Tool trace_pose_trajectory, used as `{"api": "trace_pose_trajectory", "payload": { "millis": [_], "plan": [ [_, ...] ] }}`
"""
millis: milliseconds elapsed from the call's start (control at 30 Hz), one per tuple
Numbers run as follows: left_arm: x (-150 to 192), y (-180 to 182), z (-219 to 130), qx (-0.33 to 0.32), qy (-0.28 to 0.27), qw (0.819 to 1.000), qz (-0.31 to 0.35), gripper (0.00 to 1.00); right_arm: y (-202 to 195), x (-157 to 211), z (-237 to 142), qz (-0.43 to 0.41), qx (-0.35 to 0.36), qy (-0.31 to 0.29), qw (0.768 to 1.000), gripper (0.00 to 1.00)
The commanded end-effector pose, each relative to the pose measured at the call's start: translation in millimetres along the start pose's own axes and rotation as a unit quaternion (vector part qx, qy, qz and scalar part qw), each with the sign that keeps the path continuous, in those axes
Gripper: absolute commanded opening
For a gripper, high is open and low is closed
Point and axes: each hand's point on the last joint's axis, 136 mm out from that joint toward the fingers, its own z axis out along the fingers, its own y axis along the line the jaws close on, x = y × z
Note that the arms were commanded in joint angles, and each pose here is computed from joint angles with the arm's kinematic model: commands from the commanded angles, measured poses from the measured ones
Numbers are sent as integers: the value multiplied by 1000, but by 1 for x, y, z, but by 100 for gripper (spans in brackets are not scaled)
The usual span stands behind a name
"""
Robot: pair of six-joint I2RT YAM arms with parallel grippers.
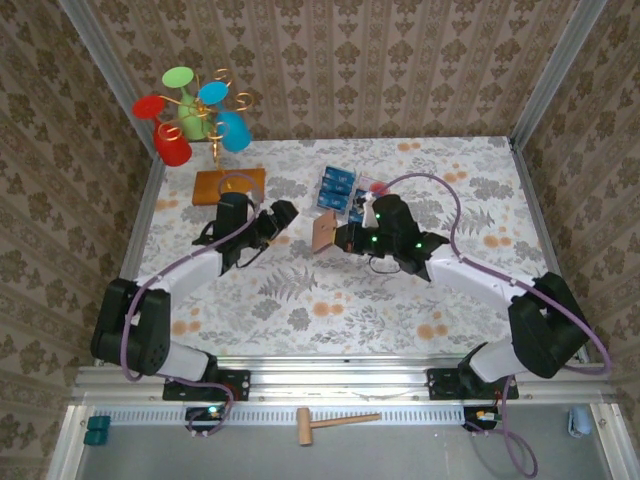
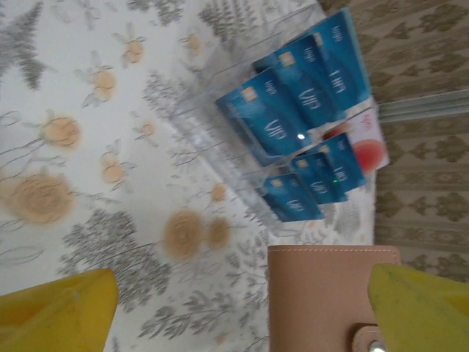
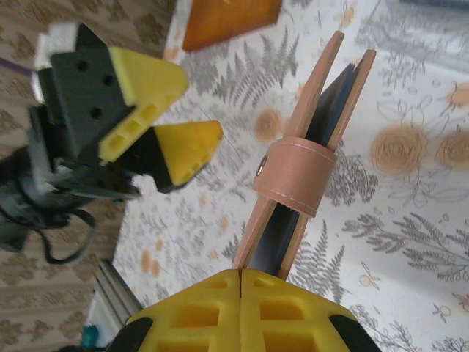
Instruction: Put the credit cards into the card holder
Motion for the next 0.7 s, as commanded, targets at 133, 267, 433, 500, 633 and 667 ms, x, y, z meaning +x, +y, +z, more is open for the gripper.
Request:
{"api": "trace_pose_trajectory", "payload": {
  "millis": [133,267,433,500,633,667],
  "plan": [
    [-11,-52,14,120,-4,991,-63,82,39,-35,-27,20,-60,-63,996,0],
    [-9,-67,24,146,3,986,-75,79,53,-45,-28,28,-85,-73,993,0],
    [-9,-86,31,180,7,980,-89,75,60,-50,-24,33,-98,-74,992,0],
    [-3,-96,35,192,14,977,-91,72,57,-51,-18,38,-97,-71,992,0],
    [1,-111,36,213,22,973,-92,65,53,-47,-10,42,-94,-65,992,0],
    [1,-113,36,216,22,972,-92,62,52,-47,-8,44,-94,-64,993,0]
  ]
}}
